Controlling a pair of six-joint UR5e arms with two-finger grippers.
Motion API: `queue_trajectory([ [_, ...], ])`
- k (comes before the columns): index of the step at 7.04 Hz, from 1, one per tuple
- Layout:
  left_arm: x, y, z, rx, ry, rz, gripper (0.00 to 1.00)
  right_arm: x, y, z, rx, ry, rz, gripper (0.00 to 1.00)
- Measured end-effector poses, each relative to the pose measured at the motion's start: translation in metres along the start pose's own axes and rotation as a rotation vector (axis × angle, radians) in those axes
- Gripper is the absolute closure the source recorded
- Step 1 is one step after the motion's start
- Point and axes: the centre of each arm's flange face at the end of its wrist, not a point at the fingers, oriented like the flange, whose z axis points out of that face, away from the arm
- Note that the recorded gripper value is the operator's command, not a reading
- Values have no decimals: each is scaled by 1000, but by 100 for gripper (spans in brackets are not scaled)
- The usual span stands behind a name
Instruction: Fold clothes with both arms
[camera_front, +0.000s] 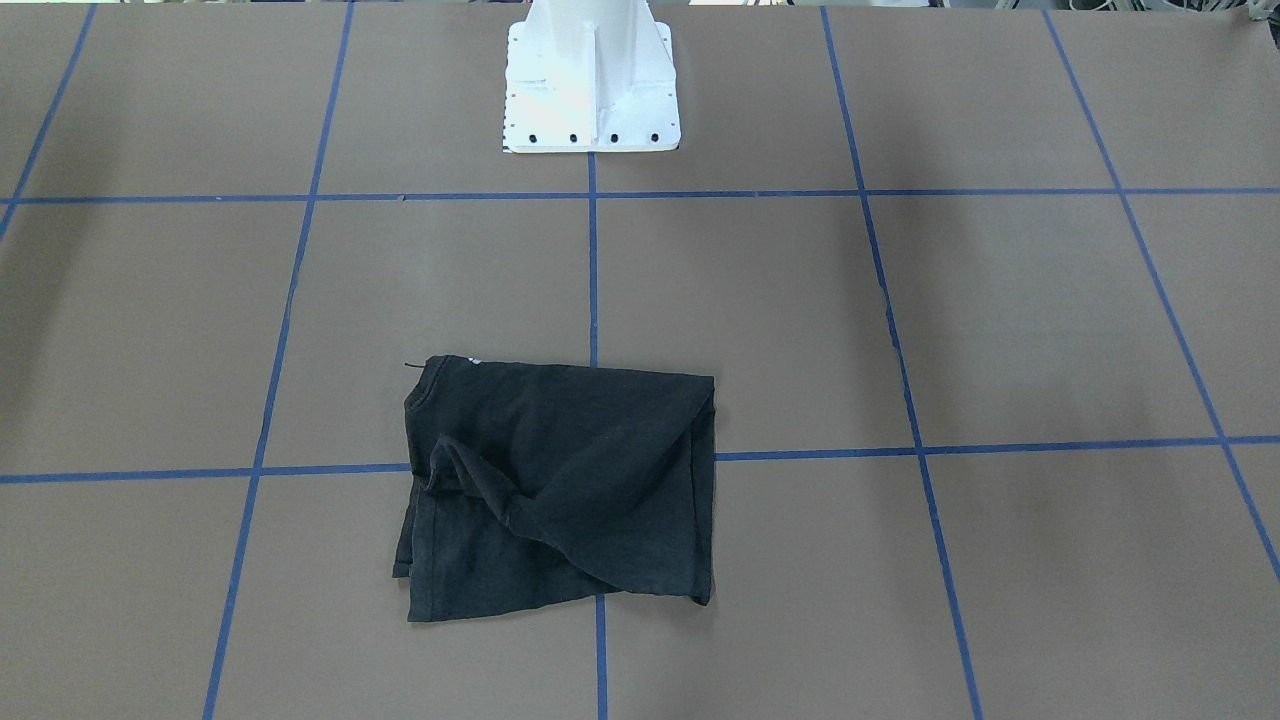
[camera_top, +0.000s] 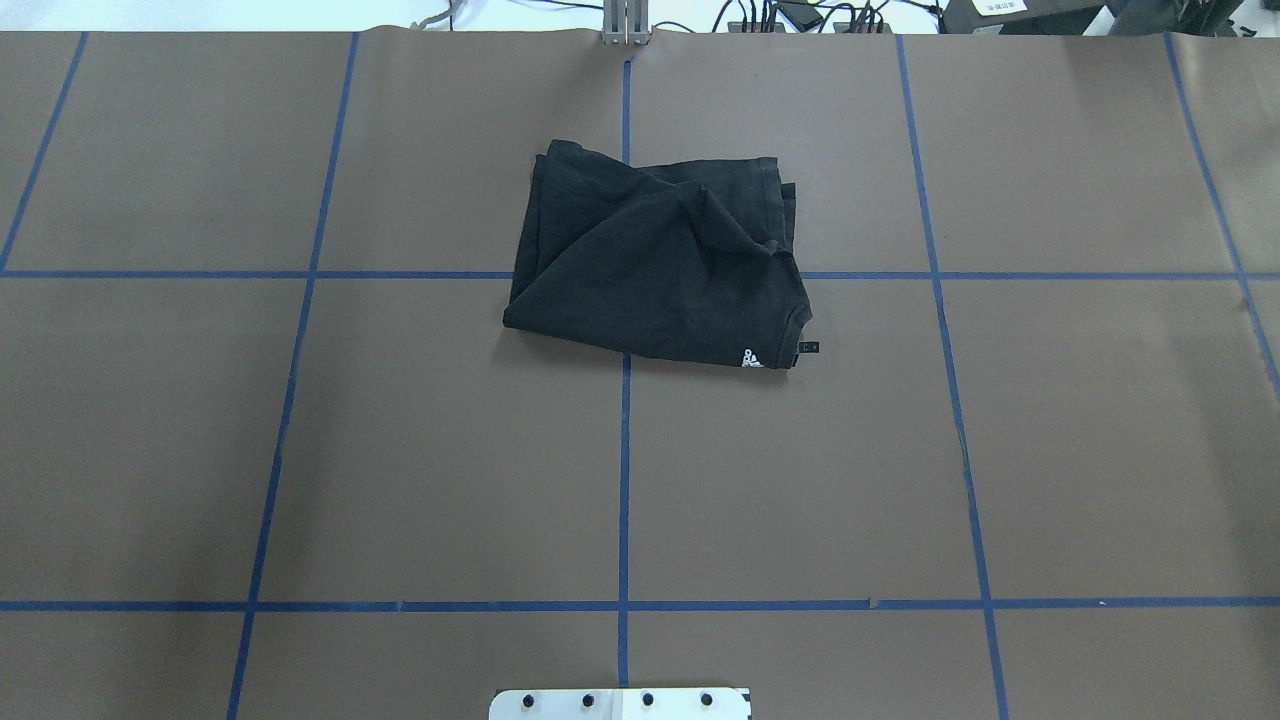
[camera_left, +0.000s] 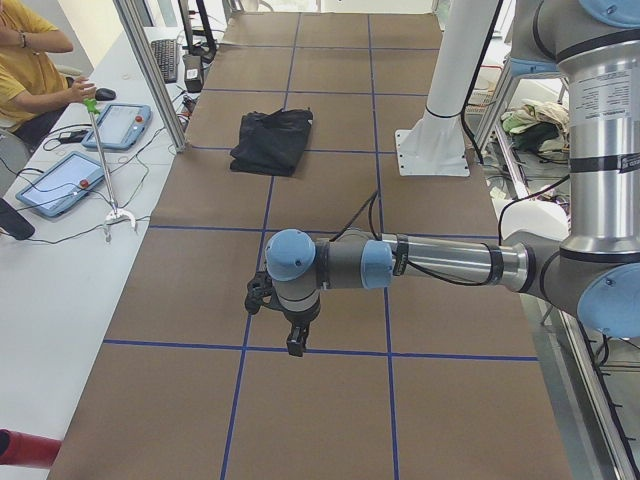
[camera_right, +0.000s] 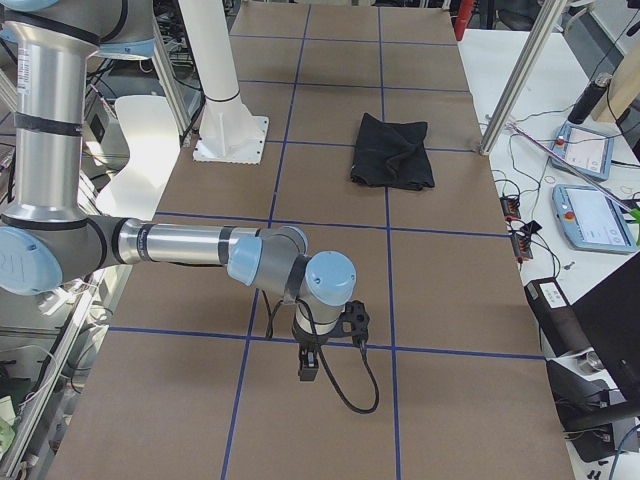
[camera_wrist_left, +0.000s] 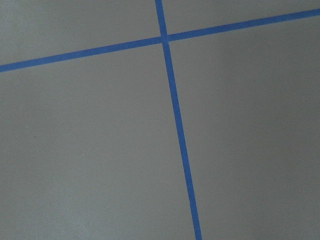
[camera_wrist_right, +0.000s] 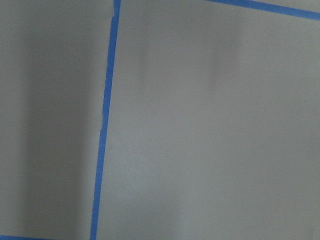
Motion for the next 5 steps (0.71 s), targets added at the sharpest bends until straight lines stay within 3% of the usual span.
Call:
queue_trajectory([
  [3, 2, -2, -3, 6, -3, 7, 0, 6, 7, -7, 24, 0, 19, 0],
  [5, 2, -2, -3, 6, -4, 8, 0, -2, -1, -18, 85, 22, 19, 0],
])
